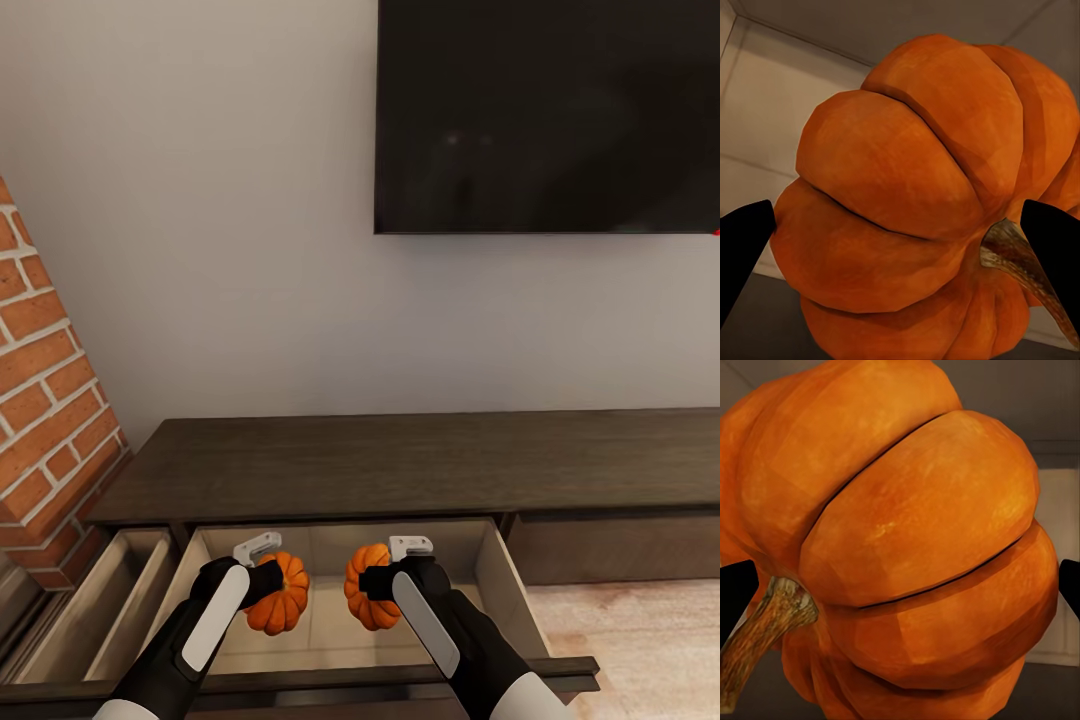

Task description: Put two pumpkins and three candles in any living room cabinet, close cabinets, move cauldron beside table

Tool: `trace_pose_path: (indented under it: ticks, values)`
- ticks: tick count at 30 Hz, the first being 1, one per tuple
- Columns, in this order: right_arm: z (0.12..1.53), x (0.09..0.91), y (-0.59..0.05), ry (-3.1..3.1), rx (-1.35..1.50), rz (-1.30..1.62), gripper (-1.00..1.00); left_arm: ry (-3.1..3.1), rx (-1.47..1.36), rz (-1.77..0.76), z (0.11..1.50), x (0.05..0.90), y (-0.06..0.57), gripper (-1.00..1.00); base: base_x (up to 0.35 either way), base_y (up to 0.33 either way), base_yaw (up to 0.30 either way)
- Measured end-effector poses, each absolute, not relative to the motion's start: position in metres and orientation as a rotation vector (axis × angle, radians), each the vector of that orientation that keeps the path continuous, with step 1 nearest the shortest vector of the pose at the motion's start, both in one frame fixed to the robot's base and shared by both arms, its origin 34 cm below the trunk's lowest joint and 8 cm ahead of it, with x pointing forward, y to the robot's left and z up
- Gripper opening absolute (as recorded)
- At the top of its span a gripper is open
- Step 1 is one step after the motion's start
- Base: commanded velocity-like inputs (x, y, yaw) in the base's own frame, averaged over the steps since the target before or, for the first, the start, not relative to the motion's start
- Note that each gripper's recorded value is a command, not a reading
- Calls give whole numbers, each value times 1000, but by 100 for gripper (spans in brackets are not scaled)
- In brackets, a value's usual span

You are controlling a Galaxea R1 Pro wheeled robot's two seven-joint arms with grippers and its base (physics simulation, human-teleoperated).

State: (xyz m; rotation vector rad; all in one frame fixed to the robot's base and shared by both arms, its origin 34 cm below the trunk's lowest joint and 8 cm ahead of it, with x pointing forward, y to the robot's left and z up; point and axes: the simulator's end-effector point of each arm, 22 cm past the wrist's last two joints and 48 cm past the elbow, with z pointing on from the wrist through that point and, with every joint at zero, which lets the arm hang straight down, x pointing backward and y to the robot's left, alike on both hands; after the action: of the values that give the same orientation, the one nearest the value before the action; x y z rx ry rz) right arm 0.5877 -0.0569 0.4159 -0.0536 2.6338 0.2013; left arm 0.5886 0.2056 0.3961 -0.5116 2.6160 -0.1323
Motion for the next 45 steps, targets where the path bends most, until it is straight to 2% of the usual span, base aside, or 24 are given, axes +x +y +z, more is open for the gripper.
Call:
trace_pose_path:
  ticks: [45]
  values:
    - [366,569,-57,2692,-71,195,-100,2651,-517,-131,349,575,205,-100,0,0,0]
